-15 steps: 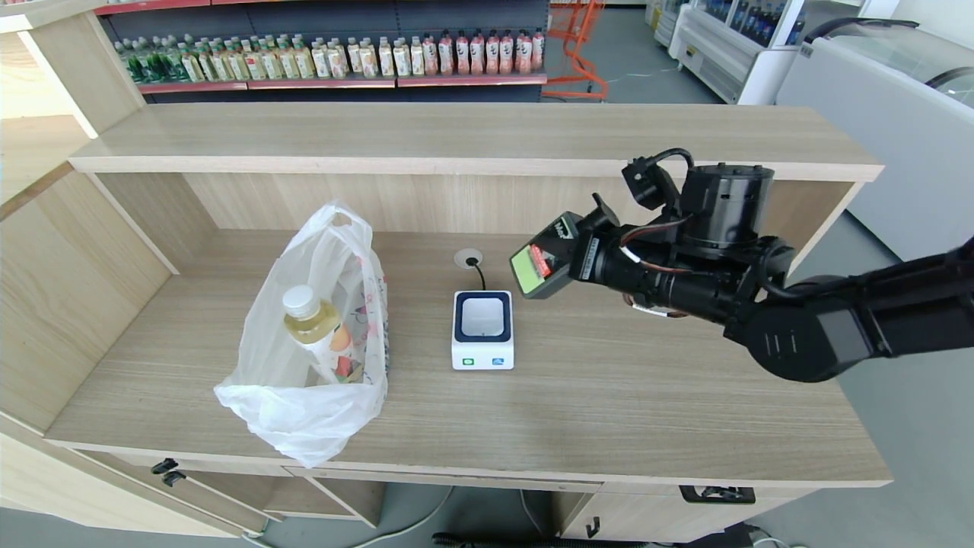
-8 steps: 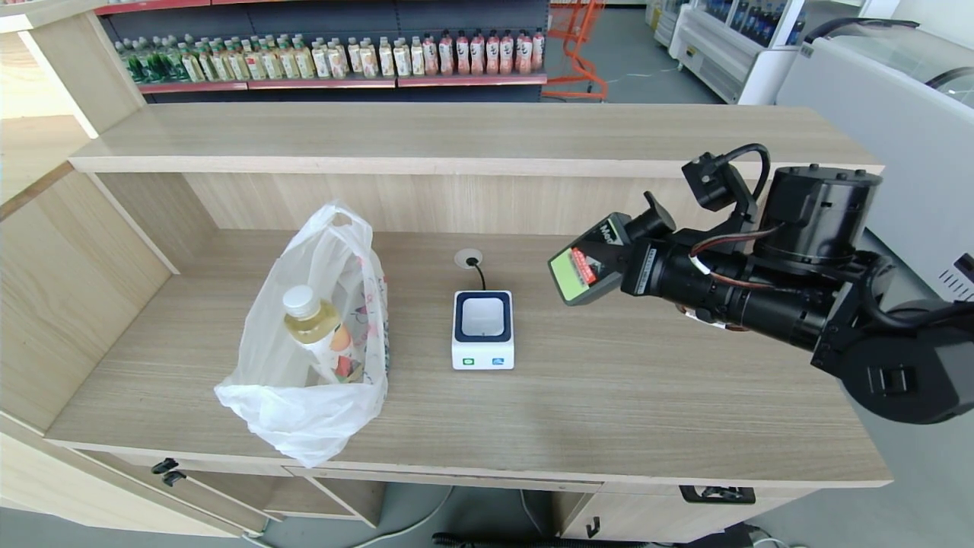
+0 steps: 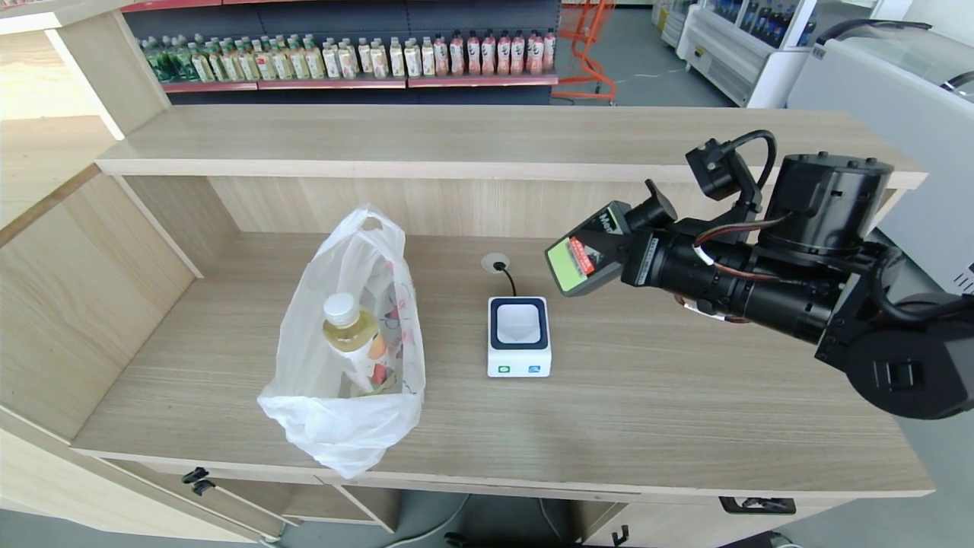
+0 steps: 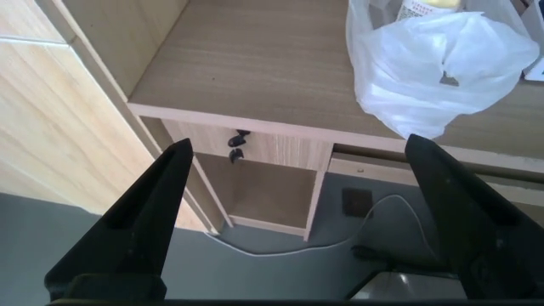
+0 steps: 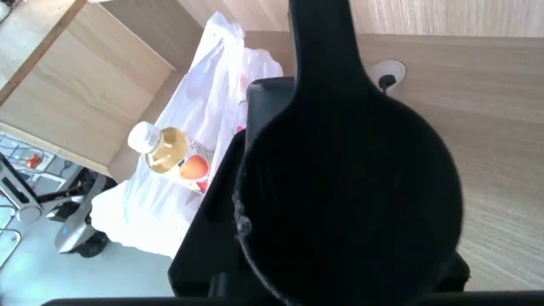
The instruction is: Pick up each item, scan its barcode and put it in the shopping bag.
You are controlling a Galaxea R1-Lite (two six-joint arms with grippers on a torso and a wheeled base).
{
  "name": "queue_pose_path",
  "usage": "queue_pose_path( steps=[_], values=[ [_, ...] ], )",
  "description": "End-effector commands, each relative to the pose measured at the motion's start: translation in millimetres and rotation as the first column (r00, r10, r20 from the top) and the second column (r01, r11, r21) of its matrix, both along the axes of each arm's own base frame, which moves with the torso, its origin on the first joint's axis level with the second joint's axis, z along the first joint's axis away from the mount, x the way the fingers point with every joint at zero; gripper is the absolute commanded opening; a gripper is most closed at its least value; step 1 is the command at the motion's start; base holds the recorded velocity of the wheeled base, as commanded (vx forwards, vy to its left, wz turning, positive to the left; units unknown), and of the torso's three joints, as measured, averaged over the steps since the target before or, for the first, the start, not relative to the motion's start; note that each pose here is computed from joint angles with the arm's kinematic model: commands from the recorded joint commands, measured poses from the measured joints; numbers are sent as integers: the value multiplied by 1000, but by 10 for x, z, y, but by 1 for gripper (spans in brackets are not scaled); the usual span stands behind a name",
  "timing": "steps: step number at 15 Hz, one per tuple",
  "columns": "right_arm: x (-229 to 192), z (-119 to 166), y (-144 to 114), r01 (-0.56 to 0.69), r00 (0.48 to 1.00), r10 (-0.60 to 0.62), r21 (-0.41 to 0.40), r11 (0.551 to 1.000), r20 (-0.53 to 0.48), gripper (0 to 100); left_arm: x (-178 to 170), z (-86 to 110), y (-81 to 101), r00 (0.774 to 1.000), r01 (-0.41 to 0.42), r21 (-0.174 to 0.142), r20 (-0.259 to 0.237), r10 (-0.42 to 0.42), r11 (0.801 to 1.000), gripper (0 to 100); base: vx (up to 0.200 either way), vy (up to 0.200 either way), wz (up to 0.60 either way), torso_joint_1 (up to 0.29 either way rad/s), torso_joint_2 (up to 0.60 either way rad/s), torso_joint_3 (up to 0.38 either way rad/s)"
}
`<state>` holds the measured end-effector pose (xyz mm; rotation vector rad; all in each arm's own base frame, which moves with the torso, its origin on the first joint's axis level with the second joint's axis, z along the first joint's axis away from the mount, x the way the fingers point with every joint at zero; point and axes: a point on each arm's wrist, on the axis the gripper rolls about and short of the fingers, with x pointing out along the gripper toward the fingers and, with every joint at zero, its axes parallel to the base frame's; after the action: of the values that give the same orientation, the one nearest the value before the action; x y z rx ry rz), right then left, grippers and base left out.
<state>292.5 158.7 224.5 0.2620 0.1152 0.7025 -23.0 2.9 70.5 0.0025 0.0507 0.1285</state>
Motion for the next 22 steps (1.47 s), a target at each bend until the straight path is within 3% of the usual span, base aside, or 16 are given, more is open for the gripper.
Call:
queue_pose_path(
  steps=[1, 4, 9, 14, 22],
  values=[
    [32, 13, 19, -13, 1000, 13, 3, 1000, 6, 0, 0, 0, 0, 1000, 0, -1, 0, 0, 1000, 100, 0, 200, 0, -7, -2, 7],
    [91, 52, 96, -42, 999, 42, 11, 999, 22, 0, 0, 0, 0, 1000, 0, -1, 0, 0, 1000, 100, 0, 200, 0, 7, 7, -2],
    [488, 79, 495, -100, 995, 100, 3, 995, 8, 0, 0, 0, 0, 1000, 0, 4, 0, 0, 1000, 100, 0, 160, 0, 2, 4, 4],
    [739, -192, 770, -141, 990, 140, -66, 988, -22, 0, 0, -2, 0, 1000, 0, 2, -2, 0, 1000, 100, 0, 0, 0, 0, 0, 0],
    [1015, -619, 869, -142, 988, 136, -90, 986, -66, 0, 0, 0, 0, 1000, 0, 2, 0, 0, 1000, 100, 0, 0, 0, 0, 0, 0]
  ],
)
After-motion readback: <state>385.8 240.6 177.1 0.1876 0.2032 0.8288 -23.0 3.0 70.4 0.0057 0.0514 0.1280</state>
